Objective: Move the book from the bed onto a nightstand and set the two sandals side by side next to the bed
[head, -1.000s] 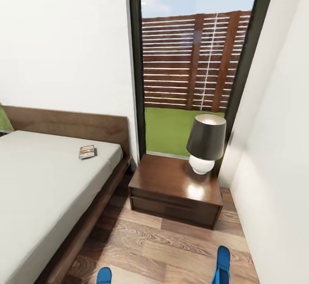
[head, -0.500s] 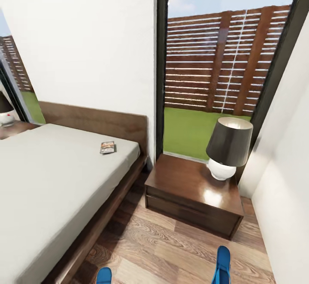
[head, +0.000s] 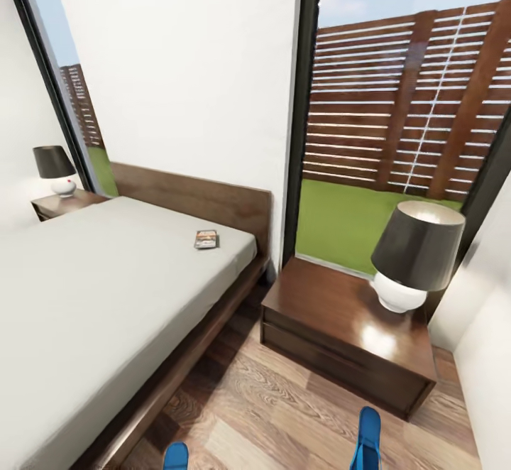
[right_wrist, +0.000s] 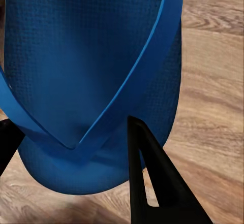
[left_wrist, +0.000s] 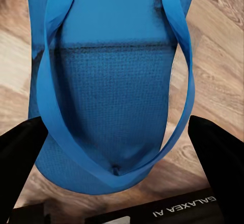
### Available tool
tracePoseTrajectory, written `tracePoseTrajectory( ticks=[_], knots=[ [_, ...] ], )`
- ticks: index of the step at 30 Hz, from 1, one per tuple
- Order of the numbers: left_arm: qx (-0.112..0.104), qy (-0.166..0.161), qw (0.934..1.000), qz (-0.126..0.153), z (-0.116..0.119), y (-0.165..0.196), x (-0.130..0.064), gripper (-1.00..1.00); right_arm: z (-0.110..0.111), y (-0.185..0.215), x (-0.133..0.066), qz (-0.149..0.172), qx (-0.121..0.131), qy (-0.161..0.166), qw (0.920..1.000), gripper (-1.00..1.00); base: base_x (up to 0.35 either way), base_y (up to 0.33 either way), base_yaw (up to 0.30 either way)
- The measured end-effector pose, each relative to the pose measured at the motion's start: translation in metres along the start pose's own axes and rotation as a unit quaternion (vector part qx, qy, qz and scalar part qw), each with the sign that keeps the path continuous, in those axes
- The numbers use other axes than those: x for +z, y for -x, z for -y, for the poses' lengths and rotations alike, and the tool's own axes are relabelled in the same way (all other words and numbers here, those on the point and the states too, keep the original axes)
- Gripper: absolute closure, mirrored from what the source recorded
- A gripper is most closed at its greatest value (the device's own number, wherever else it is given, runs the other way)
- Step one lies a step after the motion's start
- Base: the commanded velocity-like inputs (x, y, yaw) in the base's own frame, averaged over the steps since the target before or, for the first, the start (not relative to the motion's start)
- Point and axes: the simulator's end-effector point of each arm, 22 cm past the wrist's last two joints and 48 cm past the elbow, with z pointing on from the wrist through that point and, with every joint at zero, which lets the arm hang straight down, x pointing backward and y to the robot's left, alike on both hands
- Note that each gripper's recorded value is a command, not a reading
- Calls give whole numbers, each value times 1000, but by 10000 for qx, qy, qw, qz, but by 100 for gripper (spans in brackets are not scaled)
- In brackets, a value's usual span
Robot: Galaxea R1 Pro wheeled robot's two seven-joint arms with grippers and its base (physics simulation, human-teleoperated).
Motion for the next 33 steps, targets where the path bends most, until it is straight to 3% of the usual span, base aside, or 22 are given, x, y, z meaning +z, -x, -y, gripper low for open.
tracePoseTrajectory(
  ticks=[13,33],
  knots=[
    [1,-31,10000,-10,5,-1,2,100,0,0,0,-3,-1,0,10000,100,0,-92,293],
    [-1,-34,10000,-12,5,-1,2,100,0,0,0,-4,-5,1,10000,100,0,-5,293]
  ],
)
